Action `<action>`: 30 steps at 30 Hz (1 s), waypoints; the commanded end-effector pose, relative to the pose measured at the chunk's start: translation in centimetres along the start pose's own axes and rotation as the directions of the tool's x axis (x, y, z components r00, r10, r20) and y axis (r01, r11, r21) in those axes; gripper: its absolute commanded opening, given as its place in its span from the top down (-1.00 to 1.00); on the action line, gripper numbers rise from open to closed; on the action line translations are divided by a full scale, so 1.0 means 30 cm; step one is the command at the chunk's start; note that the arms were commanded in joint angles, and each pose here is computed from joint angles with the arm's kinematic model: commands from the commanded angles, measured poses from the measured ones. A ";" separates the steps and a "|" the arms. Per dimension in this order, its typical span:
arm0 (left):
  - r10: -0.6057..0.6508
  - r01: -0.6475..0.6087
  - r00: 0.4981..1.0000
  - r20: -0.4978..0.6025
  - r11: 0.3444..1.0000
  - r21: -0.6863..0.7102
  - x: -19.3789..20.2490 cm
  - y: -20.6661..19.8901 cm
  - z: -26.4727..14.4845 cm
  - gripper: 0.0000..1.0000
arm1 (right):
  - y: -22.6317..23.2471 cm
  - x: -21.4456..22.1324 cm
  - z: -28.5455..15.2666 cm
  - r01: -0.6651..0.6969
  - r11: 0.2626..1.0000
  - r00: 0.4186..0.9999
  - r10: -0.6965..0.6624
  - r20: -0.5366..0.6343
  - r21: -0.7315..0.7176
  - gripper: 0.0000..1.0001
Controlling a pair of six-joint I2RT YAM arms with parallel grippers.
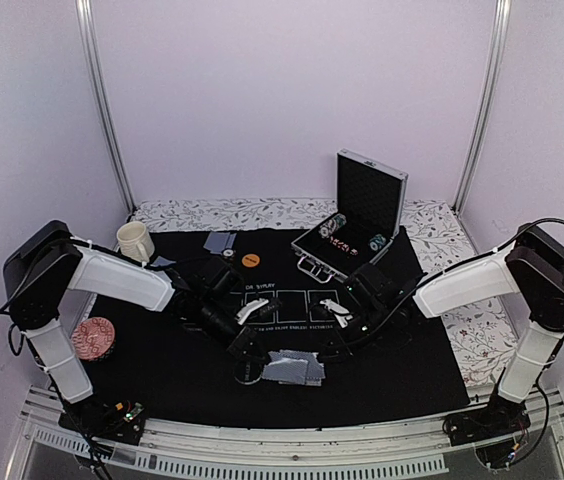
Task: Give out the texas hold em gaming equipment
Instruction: Adjust the face-down deck piles in the dealer area.
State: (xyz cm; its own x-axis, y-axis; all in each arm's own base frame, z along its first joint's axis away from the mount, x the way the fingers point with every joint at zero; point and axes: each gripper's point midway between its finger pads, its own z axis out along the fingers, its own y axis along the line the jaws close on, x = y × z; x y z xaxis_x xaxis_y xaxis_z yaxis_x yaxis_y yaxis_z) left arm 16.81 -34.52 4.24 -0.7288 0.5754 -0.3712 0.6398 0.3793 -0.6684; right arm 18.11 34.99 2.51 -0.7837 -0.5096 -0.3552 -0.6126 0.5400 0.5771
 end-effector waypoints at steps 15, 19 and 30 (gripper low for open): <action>0.045 -0.025 0.989 0.139 0.990 -0.139 -0.092 0.013 -0.244 1.00 | -0.020 0.018 -0.019 0.008 0.999 1.000 -0.007 -0.028 0.044 0.89; 0.072 -0.012 0.979 0.191 0.954 -0.300 -0.156 0.048 -0.356 1.00 | -0.006 0.006 -0.035 0.011 0.999 1.000 -0.010 -0.023 0.043 0.69; 0.089 -0.024 0.967 0.238 0.965 -0.261 -0.189 -0.003 -0.398 1.00 | 0.014 -0.012 -0.055 0.015 0.999 1.000 -0.015 -0.017 0.039 0.41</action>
State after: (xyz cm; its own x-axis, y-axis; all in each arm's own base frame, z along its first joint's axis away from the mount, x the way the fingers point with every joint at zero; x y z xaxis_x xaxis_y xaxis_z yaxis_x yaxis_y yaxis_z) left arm 24.90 -28.94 14.91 -0.6720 0.4210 -0.6092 0.7181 0.5713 -0.3974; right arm 17.88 34.03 2.77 -0.7814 -0.5328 -0.3249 -0.6149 0.5688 0.5462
